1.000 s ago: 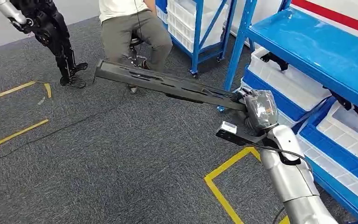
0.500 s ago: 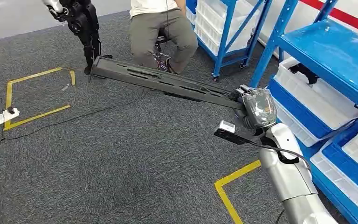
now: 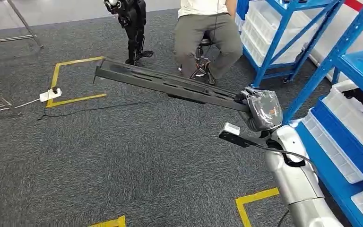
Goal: Take the parts from the cabinet and place them on the table.
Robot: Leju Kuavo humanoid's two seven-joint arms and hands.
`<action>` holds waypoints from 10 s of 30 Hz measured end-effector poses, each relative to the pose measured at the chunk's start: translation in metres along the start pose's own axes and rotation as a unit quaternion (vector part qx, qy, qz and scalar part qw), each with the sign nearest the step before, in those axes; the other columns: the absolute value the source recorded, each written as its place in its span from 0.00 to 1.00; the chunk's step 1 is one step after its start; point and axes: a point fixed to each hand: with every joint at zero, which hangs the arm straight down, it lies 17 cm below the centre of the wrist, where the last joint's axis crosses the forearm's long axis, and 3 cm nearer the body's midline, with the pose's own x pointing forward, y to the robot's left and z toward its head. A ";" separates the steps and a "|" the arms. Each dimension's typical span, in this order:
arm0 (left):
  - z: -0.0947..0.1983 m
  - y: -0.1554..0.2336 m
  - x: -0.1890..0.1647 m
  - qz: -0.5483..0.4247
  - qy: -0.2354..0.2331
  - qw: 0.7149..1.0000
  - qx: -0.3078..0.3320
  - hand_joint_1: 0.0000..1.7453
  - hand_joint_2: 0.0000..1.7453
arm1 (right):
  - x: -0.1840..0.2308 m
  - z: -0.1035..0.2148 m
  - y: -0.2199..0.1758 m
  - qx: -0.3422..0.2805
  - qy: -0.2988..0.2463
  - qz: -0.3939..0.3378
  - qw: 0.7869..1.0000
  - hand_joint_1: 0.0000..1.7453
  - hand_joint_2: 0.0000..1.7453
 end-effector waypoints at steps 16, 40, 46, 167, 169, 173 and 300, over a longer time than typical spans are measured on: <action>-0.001 0.007 -0.004 -0.002 0.005 1.000 0.012 0.00 1.00 | 0.005 -0.008 -0.004 -0.004 -0.006 -0.002 1.000 0.97 1.00; -0.006 0.019 -0.008 -0.001 0.012 1.000 0.029 0.00 1.00 | 0.011 -0.010 -0.001 -0.001 -0.016 -0.005 1.000 0.97 1.00; -0.005 0.016 -0.005 0.001 0.010 1.000 0.027 0.00 1.00 | 0.011 -0.012 -0.003 -0.002 -0.019 -0.004 1.000 0.97 1.00; -0.007 0.025 -0.014 -0.002 0.044 0.998 0.047 0.00 1.00 | -0.042 -0.006 -0.044 -0.016 -0.005 0.028 0.999 0.97 1.00; -0.007 0.025 -0.015 -0.002 0.045 0.998 0.047 0.00 1.00 | -0.042 -0.006 -0.043 -0.015 -0.007 0.027 0.999 0.97 1.00; -0.008 0.026 -0.016 -0.001 0.046 0.998 0.048 0.00 1.00 | -0.040 -0.007 -0.040 -0.011 -0.009 0.027 1.000 0.97 1.00; -0.004 0.026 -0.018 0.038 0.055 0.996 0.062 0.00 1.00 | -0.204 -0.013 -0.032 0.079 0.187 0.188 0.961 0.97 1.00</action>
